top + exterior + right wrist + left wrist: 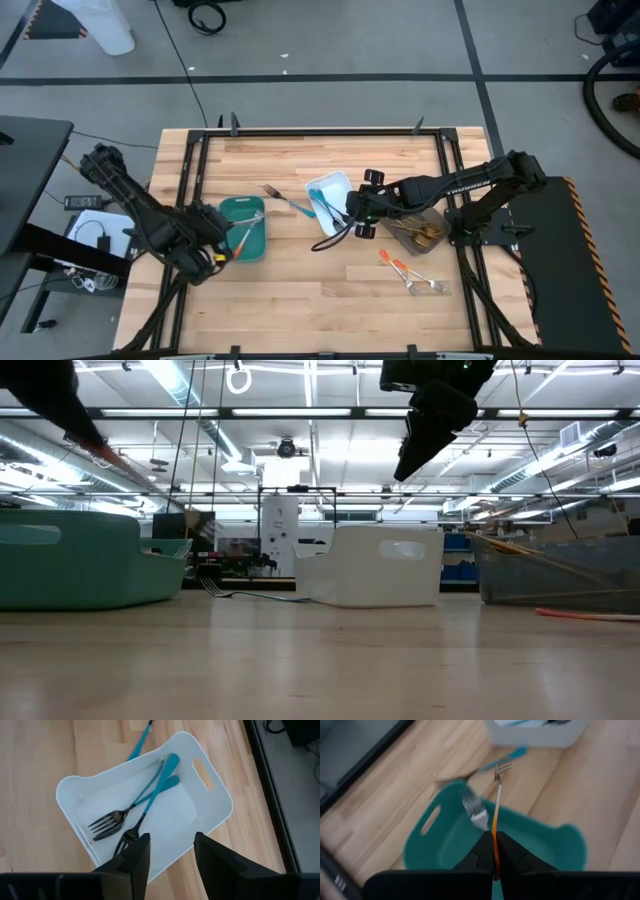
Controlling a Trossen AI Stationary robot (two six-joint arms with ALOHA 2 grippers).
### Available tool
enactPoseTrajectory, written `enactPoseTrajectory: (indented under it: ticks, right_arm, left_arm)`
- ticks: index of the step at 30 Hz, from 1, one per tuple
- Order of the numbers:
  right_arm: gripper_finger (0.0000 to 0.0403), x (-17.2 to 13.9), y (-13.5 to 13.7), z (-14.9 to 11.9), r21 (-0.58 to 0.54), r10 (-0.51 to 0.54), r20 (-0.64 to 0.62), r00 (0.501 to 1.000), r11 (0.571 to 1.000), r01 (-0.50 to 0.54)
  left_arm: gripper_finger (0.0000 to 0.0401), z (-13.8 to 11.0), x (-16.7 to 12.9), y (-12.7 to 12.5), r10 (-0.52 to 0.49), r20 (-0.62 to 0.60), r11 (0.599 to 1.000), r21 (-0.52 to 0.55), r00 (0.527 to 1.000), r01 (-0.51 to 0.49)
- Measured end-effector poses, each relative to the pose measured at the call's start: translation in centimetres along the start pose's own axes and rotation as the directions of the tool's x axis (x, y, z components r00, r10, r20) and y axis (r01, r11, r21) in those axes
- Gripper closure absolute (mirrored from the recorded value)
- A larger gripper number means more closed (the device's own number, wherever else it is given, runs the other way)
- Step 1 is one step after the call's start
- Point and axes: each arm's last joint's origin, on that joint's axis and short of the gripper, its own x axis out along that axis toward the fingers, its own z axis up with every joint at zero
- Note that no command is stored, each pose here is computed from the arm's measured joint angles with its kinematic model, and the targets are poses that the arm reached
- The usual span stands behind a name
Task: Sort silverware by color (type)
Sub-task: Put the orange fork into the green bin
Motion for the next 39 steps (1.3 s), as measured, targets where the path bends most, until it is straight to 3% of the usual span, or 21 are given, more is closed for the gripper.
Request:
enactPoseTrajectory:
  ticks: [12, 25, 33, 39]
  right_arm:
    - [0.0244, 0.1, -0.1, 0.0, -0.002, -0.001, -0.002, 1.000, 1.000, 0.001]
    - [0.0244, 0.1, -0.1, 0.1, 0.001, 0.000, 0.005, 1.000, 1.000, 0.000]
    - [0.0244, 0.1, -0.1, 0.1, -0.002, 0.000, 0.005, 1.000, 1.000, 0.000]
    - [0.0244, 0.1, 0.0, 0.1, 0.006, 0.002, 0.011, 1.000, 1.000, -0.002]
  left_arm:
    - [0.0389, -0.3, -2.2, 3.9, 0.060, -0.150, 0.997, -0.035, 0.987, -0.066]
    - [0.0389, 0.0, -2.7, 3.9, 0.045, -0.172, 0.997, -0.056, 0.984, -0.055]
    - [0.0388, 0.2, -2.6, 4.1, 0.046, -0.212, 0.999, -0.004, 0.976, -0.047]
    - [0.0388, 0.6, -2.2, 4.3, 0.077, -0.168, 0.997, 0.014, 0.983, -0.076]
